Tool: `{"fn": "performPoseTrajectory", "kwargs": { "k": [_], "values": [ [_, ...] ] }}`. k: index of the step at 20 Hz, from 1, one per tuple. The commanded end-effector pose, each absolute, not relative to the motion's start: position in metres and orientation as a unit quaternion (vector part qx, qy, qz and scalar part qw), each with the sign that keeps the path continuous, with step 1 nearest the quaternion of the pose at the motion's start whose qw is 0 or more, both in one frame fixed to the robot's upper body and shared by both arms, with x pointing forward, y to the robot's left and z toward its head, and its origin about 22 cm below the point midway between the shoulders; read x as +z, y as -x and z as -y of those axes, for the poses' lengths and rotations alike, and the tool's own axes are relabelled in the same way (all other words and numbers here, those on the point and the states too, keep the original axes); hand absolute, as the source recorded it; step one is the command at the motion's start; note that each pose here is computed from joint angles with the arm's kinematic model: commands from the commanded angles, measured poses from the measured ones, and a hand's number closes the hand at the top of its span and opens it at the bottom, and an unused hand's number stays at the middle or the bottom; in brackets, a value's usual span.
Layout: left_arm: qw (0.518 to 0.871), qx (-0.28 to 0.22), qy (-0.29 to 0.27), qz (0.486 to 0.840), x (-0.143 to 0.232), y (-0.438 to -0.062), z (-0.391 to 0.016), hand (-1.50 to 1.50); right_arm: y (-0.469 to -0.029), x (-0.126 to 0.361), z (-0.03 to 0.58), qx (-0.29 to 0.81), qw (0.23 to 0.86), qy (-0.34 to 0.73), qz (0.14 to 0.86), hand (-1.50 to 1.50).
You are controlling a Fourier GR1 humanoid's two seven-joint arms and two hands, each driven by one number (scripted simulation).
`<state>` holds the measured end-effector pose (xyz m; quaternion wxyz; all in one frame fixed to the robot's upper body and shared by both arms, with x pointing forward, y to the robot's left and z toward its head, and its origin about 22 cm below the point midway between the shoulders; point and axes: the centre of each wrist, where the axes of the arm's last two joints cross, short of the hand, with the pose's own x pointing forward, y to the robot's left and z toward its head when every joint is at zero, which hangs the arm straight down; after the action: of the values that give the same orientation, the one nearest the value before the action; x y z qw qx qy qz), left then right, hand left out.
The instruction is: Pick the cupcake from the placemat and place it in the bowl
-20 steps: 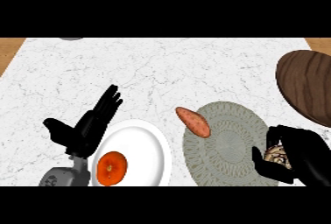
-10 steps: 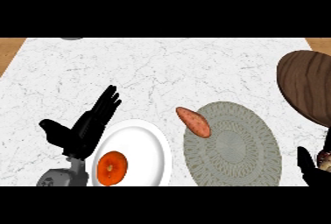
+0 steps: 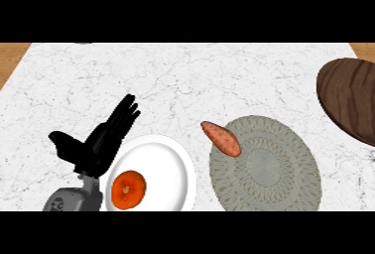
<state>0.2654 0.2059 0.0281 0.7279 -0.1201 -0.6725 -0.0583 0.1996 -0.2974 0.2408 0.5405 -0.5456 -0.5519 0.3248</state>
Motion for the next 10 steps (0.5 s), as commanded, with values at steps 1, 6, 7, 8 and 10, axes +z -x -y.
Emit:
{"fn": "performPoseTrajectory", "kwargs": {
  "k": [1,6,7,8,10],
  "values": [
    [0.734,-0.069,0.124,0.664,0.021,-0.253,-0.201,0.00,-0.224,0.268,0.329,0.292,0.544,0.551,0.562,1.50],
    [0.722,-0.061,0.122,0.678,0.034,-0.259,-0.199,0.00,-0.260,0.250,0.364,0.273,0.556,0.542,0.568,1.50],
    [0.730,-0.067,0.136,0.666,0.015,-0.269,-0.201,0.00,-0.268,0.243,0.366,0.269,0.556,0.538,0.573,1.50],
    [0.724,-0.063,0.125,0.676,0.035,-0.256,-0.215,0.00,-0.275,0.244,0.377,0.260,0.560,0.541,0.572,1.50],
    [0.727,-0.054,0.123,0.673,0.032,-0.285,-0.203,0.00,-0.286,0.228,0.398,0.267,0.551,0.545,0.572,1.50]
  ]
}}
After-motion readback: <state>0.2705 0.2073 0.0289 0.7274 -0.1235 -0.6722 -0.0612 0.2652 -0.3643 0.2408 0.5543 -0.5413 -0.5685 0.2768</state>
